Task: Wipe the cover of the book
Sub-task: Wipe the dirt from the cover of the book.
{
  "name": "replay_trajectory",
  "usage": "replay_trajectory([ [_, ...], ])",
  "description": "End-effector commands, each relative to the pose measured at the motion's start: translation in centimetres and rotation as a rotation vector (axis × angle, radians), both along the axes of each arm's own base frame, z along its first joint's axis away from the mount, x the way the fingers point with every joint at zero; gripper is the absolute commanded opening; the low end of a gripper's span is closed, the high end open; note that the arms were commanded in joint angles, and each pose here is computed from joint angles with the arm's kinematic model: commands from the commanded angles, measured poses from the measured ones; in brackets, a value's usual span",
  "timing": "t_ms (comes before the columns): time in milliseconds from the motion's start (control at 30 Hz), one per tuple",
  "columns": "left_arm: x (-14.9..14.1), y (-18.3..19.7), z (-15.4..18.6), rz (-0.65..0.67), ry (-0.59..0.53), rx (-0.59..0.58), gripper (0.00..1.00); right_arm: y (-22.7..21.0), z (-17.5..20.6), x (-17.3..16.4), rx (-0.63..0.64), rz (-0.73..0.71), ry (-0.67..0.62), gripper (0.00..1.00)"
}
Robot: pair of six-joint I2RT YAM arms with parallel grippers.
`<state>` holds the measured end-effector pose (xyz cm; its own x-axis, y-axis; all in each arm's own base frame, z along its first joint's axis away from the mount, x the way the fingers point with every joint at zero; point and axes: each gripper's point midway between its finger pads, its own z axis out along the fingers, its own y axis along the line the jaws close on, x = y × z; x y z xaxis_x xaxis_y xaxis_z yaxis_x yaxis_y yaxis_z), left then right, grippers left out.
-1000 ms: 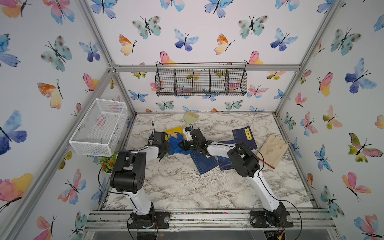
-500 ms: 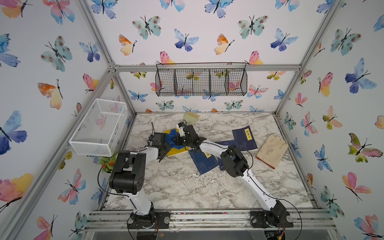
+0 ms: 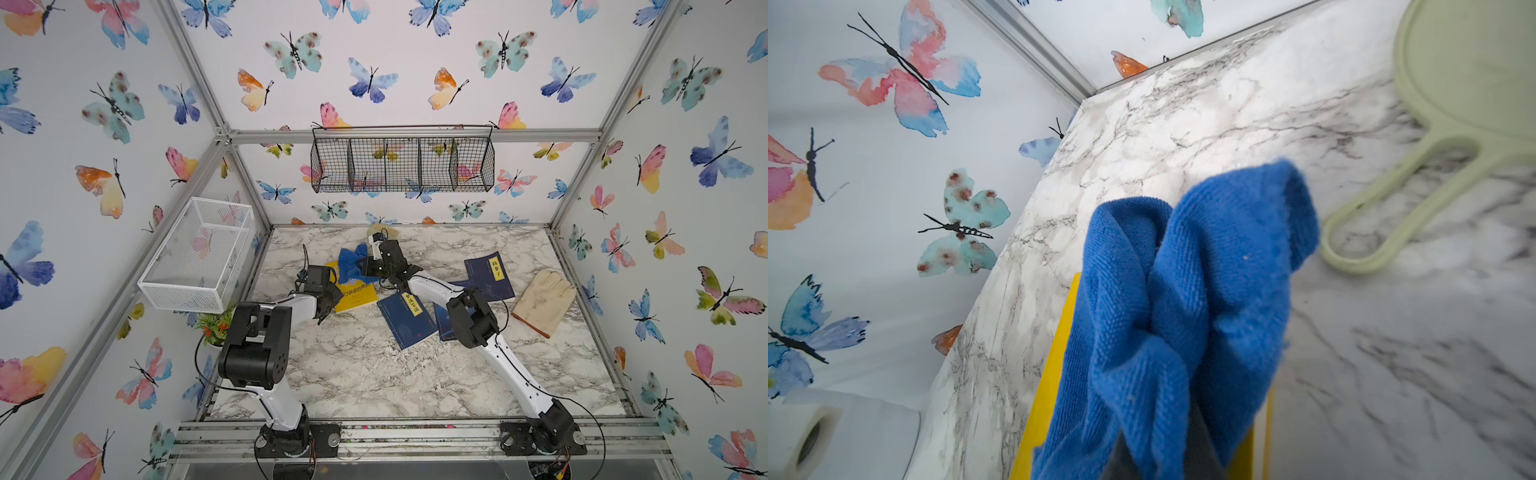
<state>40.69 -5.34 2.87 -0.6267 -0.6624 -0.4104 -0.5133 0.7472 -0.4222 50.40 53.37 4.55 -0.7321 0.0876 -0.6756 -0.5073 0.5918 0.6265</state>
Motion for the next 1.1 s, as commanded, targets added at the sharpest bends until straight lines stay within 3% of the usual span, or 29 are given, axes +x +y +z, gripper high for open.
replay_trajectory([
  [0,-5.5,-0.1,-4.7,-0.035,0.246,0.006,0.08,-1.9,-8.1,-3.8,-0.163,0.057,0.164,0.02],
  [133,-5.5,-0.2,-4.6,-0.040,0.245,0.004,0.08,-3.2,-9.1,-7.5,-0.236,0.131,0.212,0.01],
  [400,-5.5,-0.4,-4.3,-0.038,0.222,-0.011,0.08,-3.3,-6.5,-12.4,-0.339,0.221,0.110,0.01],
  [800,-6.2,-0.8,-4.2,-0.015,0.199,-0.048,0.08,0.0,-8.7,-8.9,-0.316,0.190,0.099,0.02],
  [1067,-6.3,-0.8,-4.2,-0.026,0.204,-0.044,0.08,-2.4,-9.2,-12.6,-0.296,0.221,0.210,0.01],
])
